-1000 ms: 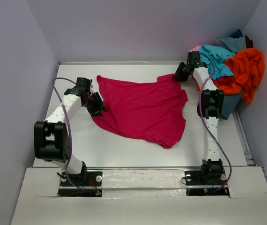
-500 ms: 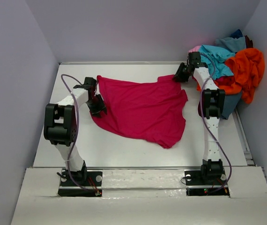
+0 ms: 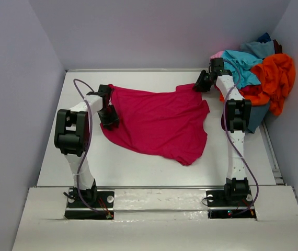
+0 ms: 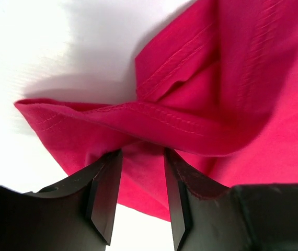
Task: Fold and stack the t-shirts
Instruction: Flatten the tshirt out
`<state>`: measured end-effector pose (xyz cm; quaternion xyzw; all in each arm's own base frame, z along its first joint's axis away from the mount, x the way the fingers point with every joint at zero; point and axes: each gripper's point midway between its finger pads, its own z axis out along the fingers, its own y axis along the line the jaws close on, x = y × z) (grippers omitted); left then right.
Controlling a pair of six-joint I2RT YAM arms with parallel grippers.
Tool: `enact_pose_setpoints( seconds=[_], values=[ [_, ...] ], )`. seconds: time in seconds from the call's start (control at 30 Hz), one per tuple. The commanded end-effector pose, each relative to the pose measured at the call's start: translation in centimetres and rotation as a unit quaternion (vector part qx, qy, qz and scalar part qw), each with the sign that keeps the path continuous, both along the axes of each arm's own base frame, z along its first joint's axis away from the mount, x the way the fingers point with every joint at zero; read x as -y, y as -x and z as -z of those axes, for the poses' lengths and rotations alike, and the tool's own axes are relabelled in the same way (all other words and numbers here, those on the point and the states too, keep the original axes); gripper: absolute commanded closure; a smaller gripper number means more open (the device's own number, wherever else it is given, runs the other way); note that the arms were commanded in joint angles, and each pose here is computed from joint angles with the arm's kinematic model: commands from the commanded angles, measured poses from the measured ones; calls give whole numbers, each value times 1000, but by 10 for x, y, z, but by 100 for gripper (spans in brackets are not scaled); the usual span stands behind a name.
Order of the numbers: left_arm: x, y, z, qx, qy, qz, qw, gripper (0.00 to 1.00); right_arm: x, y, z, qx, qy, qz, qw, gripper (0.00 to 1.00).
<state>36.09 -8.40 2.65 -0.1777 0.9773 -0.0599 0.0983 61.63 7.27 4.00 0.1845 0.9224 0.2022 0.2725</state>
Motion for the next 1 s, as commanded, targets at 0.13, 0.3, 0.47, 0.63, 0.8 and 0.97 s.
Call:
enact_pose_setpoints(
  seconds=[0.13, 0.3, 0.47, 0.63, 0.8, 0.97],
  values=[
    [-1, 56, 8, -65, -4, -16, 998, 52, 34, -7, -39, 31, 10, 31, 999, 62],
    [1, 71, 1, -64, 9, -35, 997, 52, 35, -8, -42, 35, 14, 30, 999, 61],
    [-1, 79, -16, -49, 9, -58, 997, 52, 37, -10, -48, 42, 23, 29, 998, 61],
    [-3, 87, -30, -37, 10, -76, 996, 51, 39, -10, -48, 43, 28, 26, 998, 61],
    [5, 103, -30, -48, 39, -87, 994, 51, 42, -7, -48, 39, 38, 26, 998, 61],
    [-3, 87, -39, -20, 25, -85, 996, 51, 38, -6, -55, 43, 28, 23, 998, 58]
  ],
)
